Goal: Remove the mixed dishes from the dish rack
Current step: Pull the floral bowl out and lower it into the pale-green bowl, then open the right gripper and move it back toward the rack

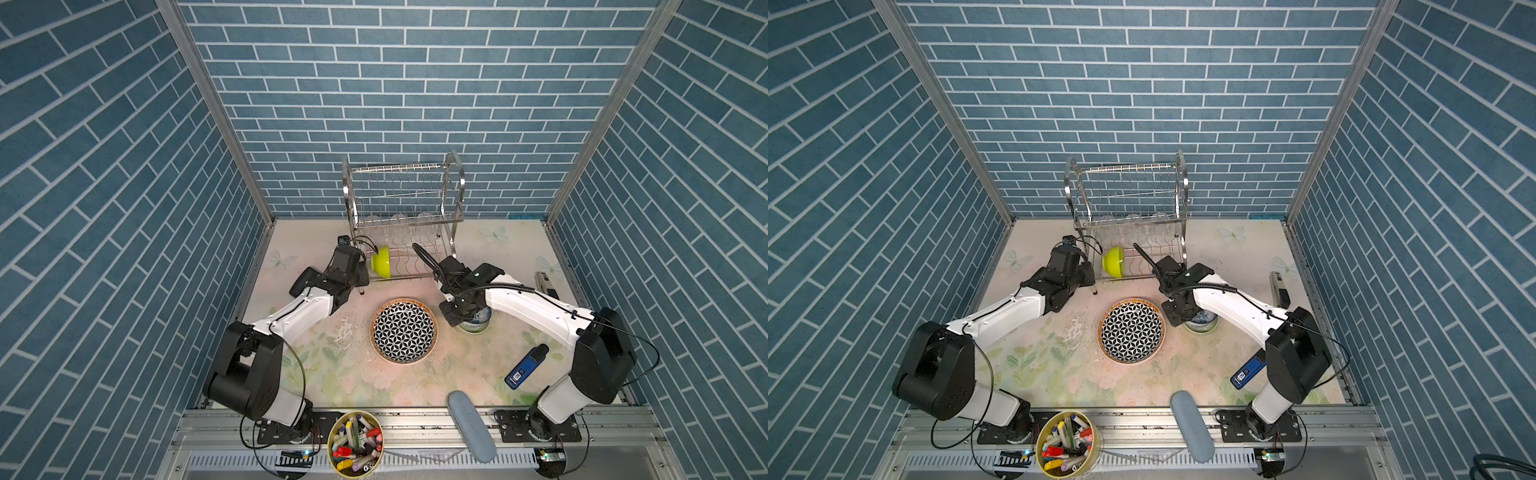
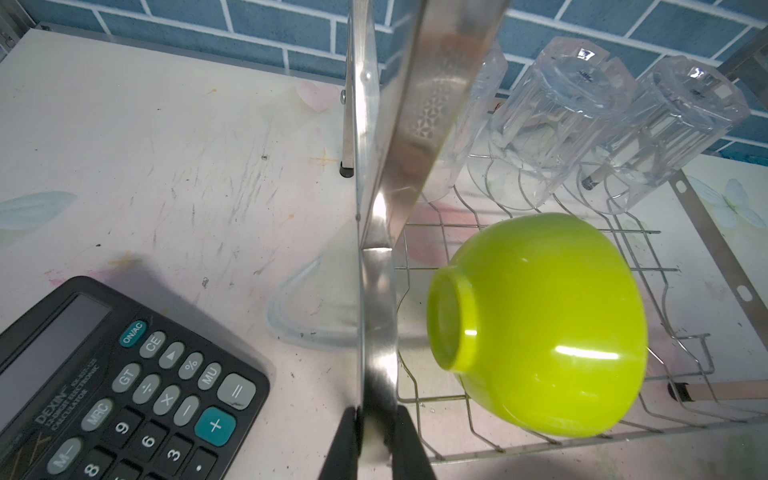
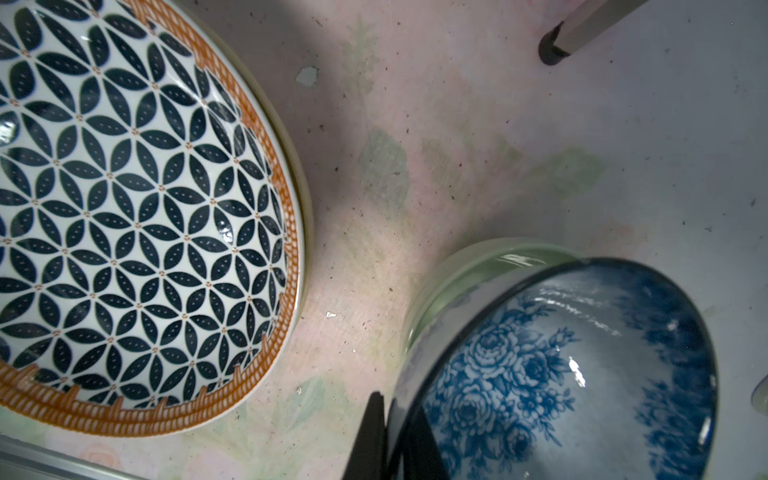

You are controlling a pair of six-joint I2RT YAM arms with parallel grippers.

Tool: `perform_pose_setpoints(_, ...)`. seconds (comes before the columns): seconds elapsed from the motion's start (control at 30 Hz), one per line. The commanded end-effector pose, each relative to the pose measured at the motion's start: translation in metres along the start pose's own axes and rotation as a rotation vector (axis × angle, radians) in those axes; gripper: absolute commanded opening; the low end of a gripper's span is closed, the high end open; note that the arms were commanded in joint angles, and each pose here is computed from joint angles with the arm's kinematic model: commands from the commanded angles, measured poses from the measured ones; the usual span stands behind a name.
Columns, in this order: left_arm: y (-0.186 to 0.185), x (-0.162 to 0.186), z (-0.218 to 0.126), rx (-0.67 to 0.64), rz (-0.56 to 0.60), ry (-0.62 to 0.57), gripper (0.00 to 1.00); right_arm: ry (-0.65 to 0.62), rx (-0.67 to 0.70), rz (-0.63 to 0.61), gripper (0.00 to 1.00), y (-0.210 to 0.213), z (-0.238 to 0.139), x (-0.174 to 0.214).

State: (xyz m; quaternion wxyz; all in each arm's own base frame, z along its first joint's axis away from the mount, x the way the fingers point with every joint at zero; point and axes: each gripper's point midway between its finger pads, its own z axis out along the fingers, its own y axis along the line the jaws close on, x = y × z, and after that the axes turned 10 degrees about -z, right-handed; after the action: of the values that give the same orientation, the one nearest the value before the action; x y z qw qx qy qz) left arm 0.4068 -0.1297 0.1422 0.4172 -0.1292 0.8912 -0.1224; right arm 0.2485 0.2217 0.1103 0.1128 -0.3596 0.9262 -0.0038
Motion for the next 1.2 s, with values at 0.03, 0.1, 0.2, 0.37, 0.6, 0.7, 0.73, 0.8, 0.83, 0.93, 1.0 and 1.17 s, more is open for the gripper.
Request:
perform_pose_setpoints(0.03,0.009,0.008,-0.002,-0.023,-0.017,0.024,0.08,0.025,0.010,-0.019,0.00,-0.003,0.013,0.006)
perform_pose_setpoints(0.1,0.009,0.008,-0.002,-0.023,-0.016,0.025,0.08,0.030,0.008,-0.007,0.00,-0.004,0.018,0.007)
perform_pose_setpoints(0.2,0.008,0.007,-0.001,-0.023,-0.016,0.025,0.08,0.031,0.013,0.007,0.00,-0.004,0.022,0.009)
perform_pose_setpoints(0.37,0.008,0.008,-0.001,-0.024,-0.016,0.027,0.08,0.041,0.021,0.030,0.00,-0.004,0.030,0.014)
perform_pose_setpoints(0.6,0.009,0.008,-0.001,-0.030,-0.016,0.028,0.08,0.042,0.033,0.048,0.05,-0.006,0.038,0.015)
perform_pose_setpoints(0.7,0.009,0.008,-0.001,-0.028,-0.015,0.025,0.08,0.042,0.028,0.053,0.10,-0.005,0.039,0.016)
perform_pose_setpoints(0.73,0.009,0.007,-0.001,-0.029,-0.014,0.025,0.08,0.044,0.028,0.054,0.11,-0.005,0.040,0.017)
perform_pose_setpoints(0.8,0.009,0.009,0.000,-0.030,-0.013,0.029,0.08,0.045,0.028,0.059,0.14,-0.005,0.041,0.018)
perform_pose_setpoints(0.83,0.009,0.009,0.000,-0.031,-0.014,0.029,0.08,0.047,0.026,0.062,0.15,-0.005,0.041,0.019)
perform_pose_setpoints(0.93,0.009,0.008,0.000,-0.029,-0.013,0.030,0.08,0.043,0.022,0.074,0.24,-0.005,0.039,0.020)
perform_pose_setpoints(1.0,0.009,0.008,0.000,-0.028,-0.015,0.031,0.08,0.035,0.016,0.079,0.31,-0.005,0.035,0.020)
perform_pose_setpoints(1.17,0.008,0.008,0.000,-0.027,-0.014,0.029,0.08,-0.012,-0.006,0.100,0.38,-0.004,0.016,0.015)
